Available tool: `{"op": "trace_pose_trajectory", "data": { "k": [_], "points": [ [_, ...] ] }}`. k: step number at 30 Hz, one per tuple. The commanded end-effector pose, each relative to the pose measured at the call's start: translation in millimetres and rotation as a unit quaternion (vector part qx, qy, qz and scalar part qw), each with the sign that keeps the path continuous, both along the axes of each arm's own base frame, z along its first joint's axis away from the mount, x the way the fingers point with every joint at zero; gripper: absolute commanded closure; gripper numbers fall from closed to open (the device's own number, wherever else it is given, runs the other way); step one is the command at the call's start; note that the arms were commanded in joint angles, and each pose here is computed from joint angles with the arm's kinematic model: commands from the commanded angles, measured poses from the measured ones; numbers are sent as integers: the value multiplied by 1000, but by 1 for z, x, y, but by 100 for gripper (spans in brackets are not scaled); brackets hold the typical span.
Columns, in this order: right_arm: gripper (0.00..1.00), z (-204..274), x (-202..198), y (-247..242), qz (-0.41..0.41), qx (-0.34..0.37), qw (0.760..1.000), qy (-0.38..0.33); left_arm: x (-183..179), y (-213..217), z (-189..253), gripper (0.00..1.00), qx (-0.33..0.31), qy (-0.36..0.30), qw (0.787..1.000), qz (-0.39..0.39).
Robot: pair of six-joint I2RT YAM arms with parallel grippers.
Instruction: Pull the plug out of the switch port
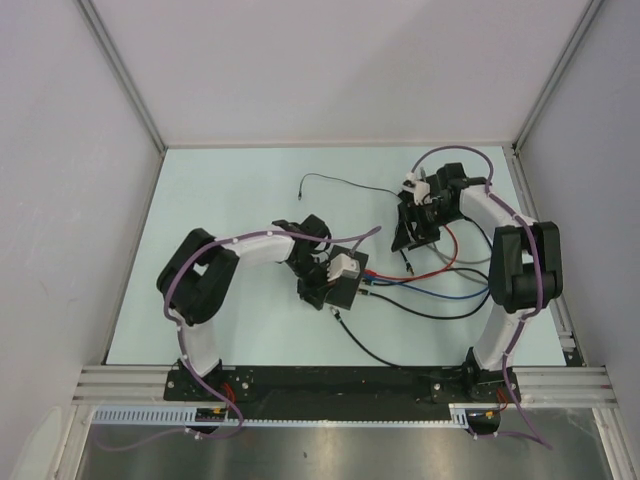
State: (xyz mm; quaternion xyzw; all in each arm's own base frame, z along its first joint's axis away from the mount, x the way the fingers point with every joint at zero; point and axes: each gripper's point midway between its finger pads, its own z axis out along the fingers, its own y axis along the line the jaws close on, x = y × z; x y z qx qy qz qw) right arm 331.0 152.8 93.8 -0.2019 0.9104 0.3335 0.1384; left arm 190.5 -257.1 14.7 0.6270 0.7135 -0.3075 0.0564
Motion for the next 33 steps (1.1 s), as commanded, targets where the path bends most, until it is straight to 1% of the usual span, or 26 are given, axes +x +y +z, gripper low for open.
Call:
{"op": "trace_pose_trajectory", "data": {
  "k": [1, 3, 5, 6, 7, 8, 9, 10, 12, 13, 15, 16, 17, 18, 19, 21, 22, 25, 27, 28, 29, 31, 33],
  "points": [
    [29, -8, 3, 16, 14, 41, 999, 19, 71, -18, 6, 91, -8, -92, 994, 55],
    [30, -16, 1, 25, 14, 56, 997, 43, 86, -11, 15, 90, 3, -94, 993, 75],
    [29, -20, -2, 33, 23, 65, 996, 51, 84, -9, 28, 88, -10, -84, 994, 67],
    [29, -22, -1, 36, 28, 67, 996, 48, 74, -3, 36, 87, -5, -63, 996, 61],
    [29, -21, -1, 40, 32, 71, 996, 44, 69, -2, 47, 84, -15, -63, 997, 42],
    [29, -20, 4, 42, 29, 74, 996, 36, 61, -3, 54, 83, -26, -48, 998, 32],
    [29, -20, 7, 44, 26, 76, 996, 32, 50, 2, 61, 81, -20, -26, 999, 28],
    [28, -19, 11, 44, 21, 82, 996, 28, 47, 1, 68, 78, -24, -21, 999, 30],
    [28, -20, 21, 46, 19, 90, 996, 11, 44, -7, 80, 75, -40, -7, 998, 41],
    [28, -24, 24, 46, 19, 88, 996, 7, 48, -13, 86, 71, -50, -5, 997, 61],
    [30, -29, 31, 47, 17, 88, 996, -4, 58, -25, 93, 68, -69, -5, 994, 82],
    [30, -36, 33, 47, 15, 89, 996, 2, 66, -33, 95, 66, -74, 1, 991, 108],
    [32, -39, 36, 48, 15, 91, 996, -1, 71, -36, 88, 66, -66, 14, 990, 122],
    [33, -42, 36, 49, 14, 92, 996, 5, 79, -43, 93, 66, -73, 15, 988, 133],
    [35, -48, 35, 50, 16, 95, 995, 15, 81, -47, 92, 67, -68, 34, 985, 155],
    [38, -53, 33, 52, 16, 100, 994, 27, 89, -53, 86, 69, -70, 48, 981, 177],
    [39, -56, 32, 52, 16, 100, 994, 33, 89, -56, 85, 73, -71, 67, 977, 192],
    [41, -65, 29, 52, 15, 97, 994, 47, 96, -58, 70, 79, -60, 88, 971, 216],
    [43, -71, 28, 52, 11, 96, 994, 55, 101, -55, 55, 82, -41, 85, 970, 225],
    [43, -72, 29, 51, 8, 97, 994, 57, 104, -53, 49, 87, -31, 79, 970, 229],
    [44, -74, 30, 52, 5, 100, 993, 60, 109, -47, 41, 90, -15, 69, 969, 236],
    [46, -74, 32, 52, 1, 102, 993, 61, 109, -42, 28, 94, 2, 74, 967, 245],
    [48, -77, 33, 53, -2, 101, 993, 62, 108, -36, 18, 95, 18, 72, 964, 253]
  ]
}}
